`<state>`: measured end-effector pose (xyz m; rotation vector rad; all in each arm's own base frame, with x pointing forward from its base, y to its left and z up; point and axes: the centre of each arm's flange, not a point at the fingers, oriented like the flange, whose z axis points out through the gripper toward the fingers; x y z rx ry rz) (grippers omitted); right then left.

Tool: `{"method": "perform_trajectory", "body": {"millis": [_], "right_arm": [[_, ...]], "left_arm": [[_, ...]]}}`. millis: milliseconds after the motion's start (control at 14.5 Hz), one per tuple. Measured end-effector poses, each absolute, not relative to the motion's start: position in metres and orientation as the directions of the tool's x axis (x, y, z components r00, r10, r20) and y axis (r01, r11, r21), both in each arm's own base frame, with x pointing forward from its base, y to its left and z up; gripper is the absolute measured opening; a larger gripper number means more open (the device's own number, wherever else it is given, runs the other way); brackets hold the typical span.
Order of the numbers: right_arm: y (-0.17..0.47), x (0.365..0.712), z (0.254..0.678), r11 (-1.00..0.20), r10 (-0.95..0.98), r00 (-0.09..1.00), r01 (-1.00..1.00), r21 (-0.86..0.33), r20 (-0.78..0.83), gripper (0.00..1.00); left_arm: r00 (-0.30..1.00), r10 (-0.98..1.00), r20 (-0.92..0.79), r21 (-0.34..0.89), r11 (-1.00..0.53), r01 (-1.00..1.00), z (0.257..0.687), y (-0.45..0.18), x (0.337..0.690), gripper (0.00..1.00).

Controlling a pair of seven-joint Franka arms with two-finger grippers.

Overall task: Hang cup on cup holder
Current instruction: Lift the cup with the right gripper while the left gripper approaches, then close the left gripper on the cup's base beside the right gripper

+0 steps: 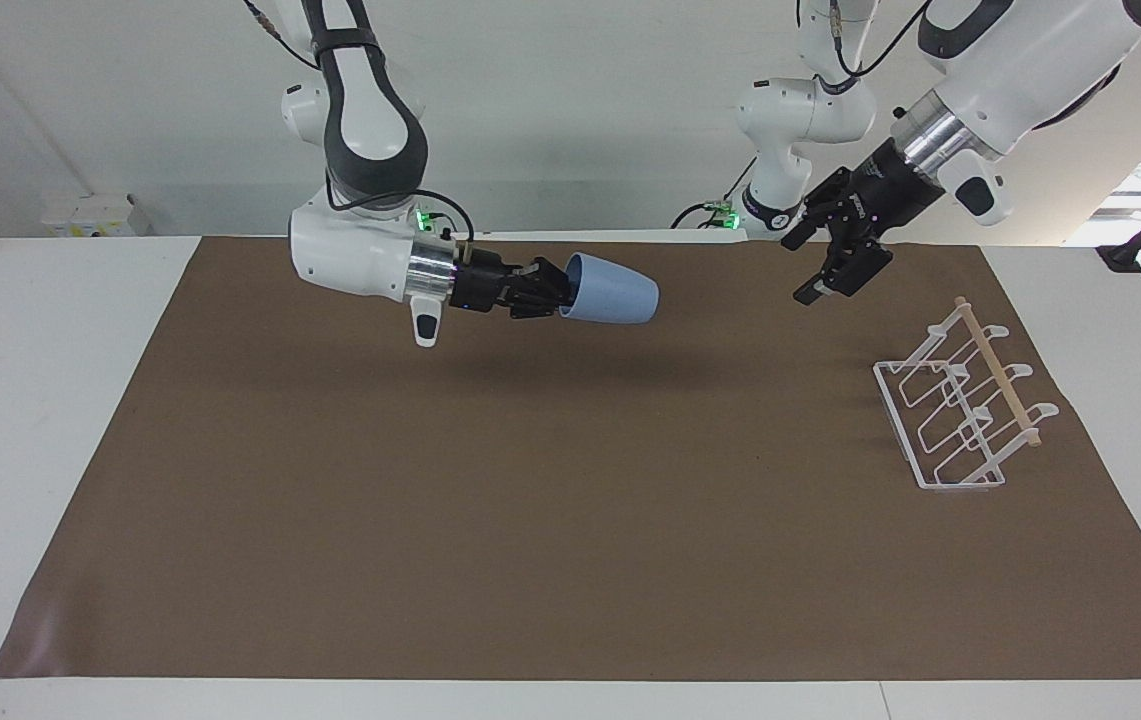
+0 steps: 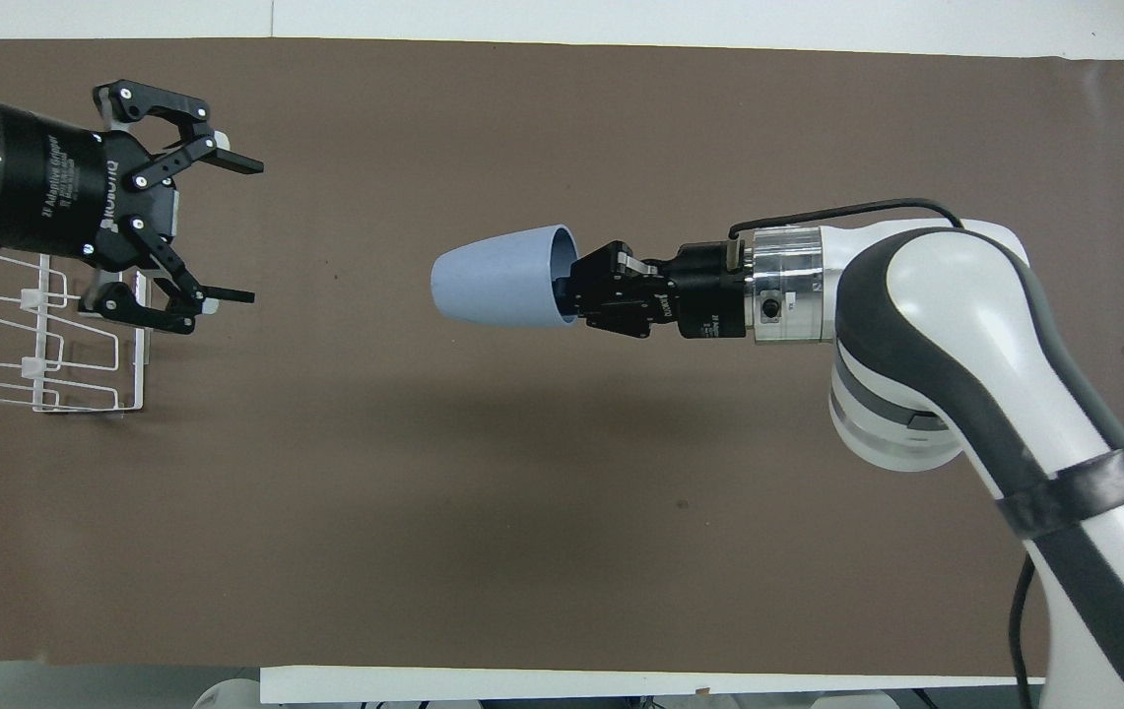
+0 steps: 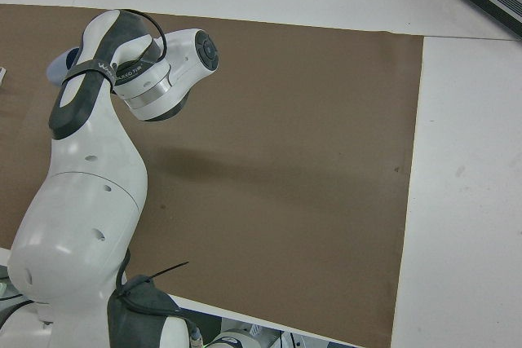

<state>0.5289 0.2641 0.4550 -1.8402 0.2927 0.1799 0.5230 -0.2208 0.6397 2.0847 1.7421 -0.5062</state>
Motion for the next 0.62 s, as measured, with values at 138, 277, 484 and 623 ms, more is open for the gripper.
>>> {"method": "perform_trajectory", "body": {"millis": [138, 277, 484, 623], "right_arm": [[0.286, 0.52, 0.454, -0.267, -0.127, 0.948, -0.316, -0.91, -0.291, 0.04], [0.307, 0.511, 0.454, -0.261, -0.153, 0.941, -0.333, -0.906, -0.302, 0.04], [0.332, 0.497, 0.452, -0.279, -0.17, 0.94, -0.333, -0.901, -0.295, 0.04], [0.337, 0.493, 0.451, -0.285, -0.168, 0.941, -0.331, -0.9, -0.293, 0.04]], "left_arm": [[0.141, 0.853, -0.503, 0.012, -0.156, 0.988, 0.634, -0.254, 0.509, 1.0], [0.136, 0.854, -0.502, -0.006, -0.161, 0.987, 0.627, -0.274, 0.5, 1.0], [0.124, 0.862, -0.492, -0.042, -0.166, 0.985, 0.597, -0.285, 0.496, 1.0], [0.117, 0.866, -0.486, -0.057, -0.165, 0.985, 0.581, -0.29, 0.494, 1.0]]}}
